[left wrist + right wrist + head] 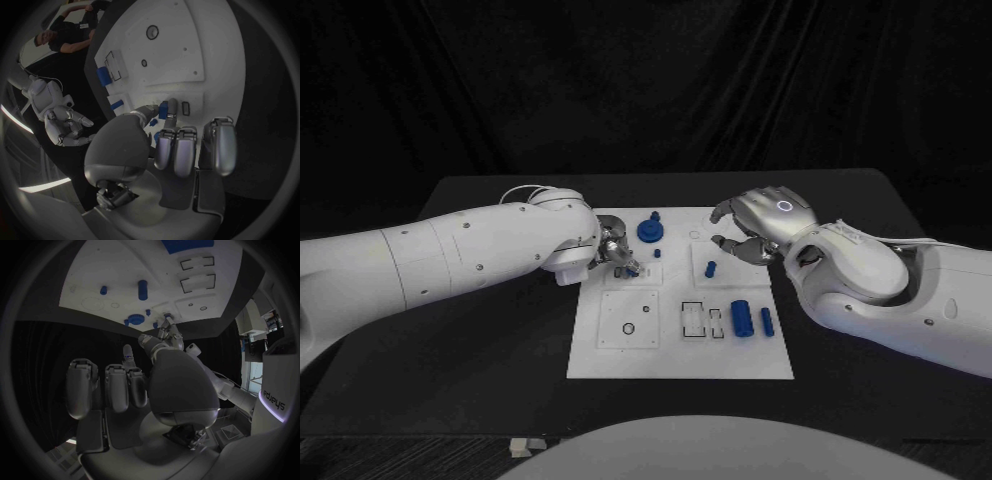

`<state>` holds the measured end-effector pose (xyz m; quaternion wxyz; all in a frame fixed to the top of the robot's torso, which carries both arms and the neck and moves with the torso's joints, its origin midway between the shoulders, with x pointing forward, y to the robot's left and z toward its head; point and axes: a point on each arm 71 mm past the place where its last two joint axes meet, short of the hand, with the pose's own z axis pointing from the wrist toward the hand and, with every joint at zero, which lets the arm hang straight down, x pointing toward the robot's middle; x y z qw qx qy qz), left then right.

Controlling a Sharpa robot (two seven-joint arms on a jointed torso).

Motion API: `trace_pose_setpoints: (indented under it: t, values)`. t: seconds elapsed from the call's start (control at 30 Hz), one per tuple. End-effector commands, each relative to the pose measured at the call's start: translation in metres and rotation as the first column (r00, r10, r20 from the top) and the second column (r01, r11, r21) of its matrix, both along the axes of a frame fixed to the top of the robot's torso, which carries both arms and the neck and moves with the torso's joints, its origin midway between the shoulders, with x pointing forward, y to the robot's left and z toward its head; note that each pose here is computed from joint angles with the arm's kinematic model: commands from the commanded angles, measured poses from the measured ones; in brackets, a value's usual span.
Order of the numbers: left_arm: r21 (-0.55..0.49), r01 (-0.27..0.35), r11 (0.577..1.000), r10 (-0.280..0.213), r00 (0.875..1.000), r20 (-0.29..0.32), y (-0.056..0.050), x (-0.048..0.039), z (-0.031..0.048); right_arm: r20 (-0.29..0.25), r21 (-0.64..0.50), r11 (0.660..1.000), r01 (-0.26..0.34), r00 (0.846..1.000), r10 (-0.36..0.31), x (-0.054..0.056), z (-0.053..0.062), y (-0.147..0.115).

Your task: Assemble the parts on the task board

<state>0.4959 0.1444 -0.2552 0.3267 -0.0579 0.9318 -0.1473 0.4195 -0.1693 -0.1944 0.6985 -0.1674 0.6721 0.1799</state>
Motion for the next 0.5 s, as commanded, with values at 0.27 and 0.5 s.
trace_pose_setpoints:
  t: [0.27,0.5]
  values:
    - [0.018,0.009,1.000,-0.008,0.999,-0.036,0.0022,-0.0054,-0.0079,-0.009,-0.010,1.000,0.021,1.000,-0.021,0.0013,-0.0026,-0.0008]
    - [0.011,0.001,1.000,0.000,1.000,-0.026,0.0025,-0.0034,-0.0077,-0.016,-0.010,1.000,0.027,1.000,-0.027,0.0022,-0.0036,-0.0015]
